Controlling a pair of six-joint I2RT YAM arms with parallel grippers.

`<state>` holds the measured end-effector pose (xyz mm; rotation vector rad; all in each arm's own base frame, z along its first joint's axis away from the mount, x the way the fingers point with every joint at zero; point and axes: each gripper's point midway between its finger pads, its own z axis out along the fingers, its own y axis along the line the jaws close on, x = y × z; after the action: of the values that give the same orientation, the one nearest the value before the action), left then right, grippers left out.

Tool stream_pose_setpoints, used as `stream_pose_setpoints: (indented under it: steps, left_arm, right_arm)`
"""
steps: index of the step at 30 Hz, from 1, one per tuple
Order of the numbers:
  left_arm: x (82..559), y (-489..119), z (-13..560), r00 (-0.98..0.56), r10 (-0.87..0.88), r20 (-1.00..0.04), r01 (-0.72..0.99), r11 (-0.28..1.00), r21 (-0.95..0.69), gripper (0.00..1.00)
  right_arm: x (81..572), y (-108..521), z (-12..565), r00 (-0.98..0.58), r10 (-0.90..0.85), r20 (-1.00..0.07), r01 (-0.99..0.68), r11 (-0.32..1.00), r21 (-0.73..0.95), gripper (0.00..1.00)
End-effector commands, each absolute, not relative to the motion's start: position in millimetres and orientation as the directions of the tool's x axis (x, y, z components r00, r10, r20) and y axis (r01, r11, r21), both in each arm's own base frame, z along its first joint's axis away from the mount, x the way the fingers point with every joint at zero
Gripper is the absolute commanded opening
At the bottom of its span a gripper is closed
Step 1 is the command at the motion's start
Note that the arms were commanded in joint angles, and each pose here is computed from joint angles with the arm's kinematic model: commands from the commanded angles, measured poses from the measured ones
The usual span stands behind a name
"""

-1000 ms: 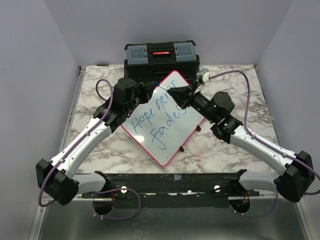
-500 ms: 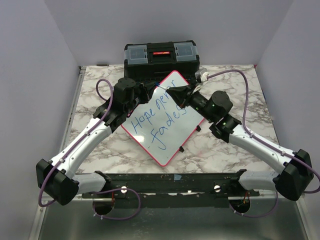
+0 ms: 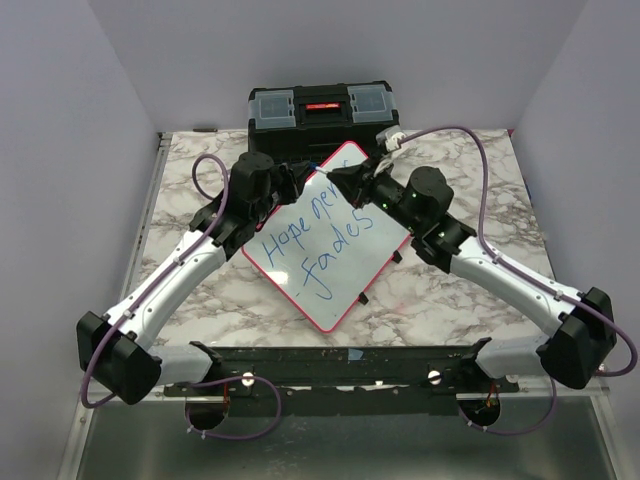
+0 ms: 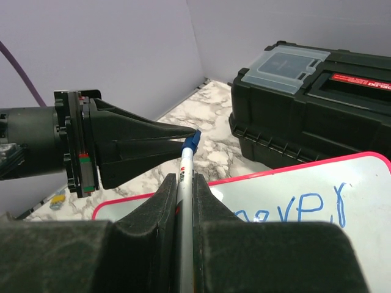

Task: Write a sentence on the whiteboard
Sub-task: Insert the whiteboard marker without the cap into the pen cap.

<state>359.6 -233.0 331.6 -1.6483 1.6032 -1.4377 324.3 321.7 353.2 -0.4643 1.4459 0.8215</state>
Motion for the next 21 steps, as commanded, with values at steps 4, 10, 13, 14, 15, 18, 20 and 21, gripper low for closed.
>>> stream_pose_setpoints:
  steps: [4, 10, 13, 14, 15, 18, 20, 21]
  left_arm:
    - [356, -236, 348, -0.236, -0.911, 0.338, -0.446, -0.207, -0.871, 0.00]
    - [355, -243, 353, -0.281, -0.904, 0.323, -0.433, -0.181, -0.883, 0.00]
    - [354, -242, 357, -0.288, -0.908, 0.305, -0.418, -0.168, -0.893, 0.00]
    - [353, -242, 358, -0.295, -0.908, 0.297, -0.410, -0.160, -0.898, 0.00]
    - [353, -242, 360, -0.302, -0.907, 0.293, -0.406, -0.156, -0.901, 0.00]
    - [349, -246, 365, -0.330, -0.898, 0.291, -0.398, -0.148, -0.906, 0.00]
    - [348, -250, 367, -0.349, -0.890, 0.294, -0.395, -0.145, -0.907, 0.00]
    - [347, -253, 367, -0.359, -0.886, 0.295, -0.394, -0.142, -0.908, 0.00]
  right_arm:
    - [336, 329, 335, -0.101, 0.088, -0.991, -0.709, 0.692, 0.134, 0.01]
    - [340, 337, 324, -0.119, 0.043, -0.992, -0.722, 0.682, 0.116, 0.01]
    - [343, 337, 323, -0.118, 0.034, -0.992, -0.719, 0.687, 0.108, 0.01]
    - [344, 337, 321, -0.119, 0.024, -0.993, -0.717, 0.689, 0.103, 0.01]
    - [345, 337, 321, -0.120, 0.017, -0.993, -0.716, 0.692, 0.098, 0.01]
    - [347, 338, 318, -0.122, 0.007, -0.992, -0.714, 0.694, 0.093, 0.01]
    - [347, 339, 317, -0.125, 0.009, -0.992, -0.715, 0.692, 0.097, 0.01]
    - [347, 340, 316, -0.128, 0.012, -0.992, -0.716, 0.691, 0.101, 0.01]
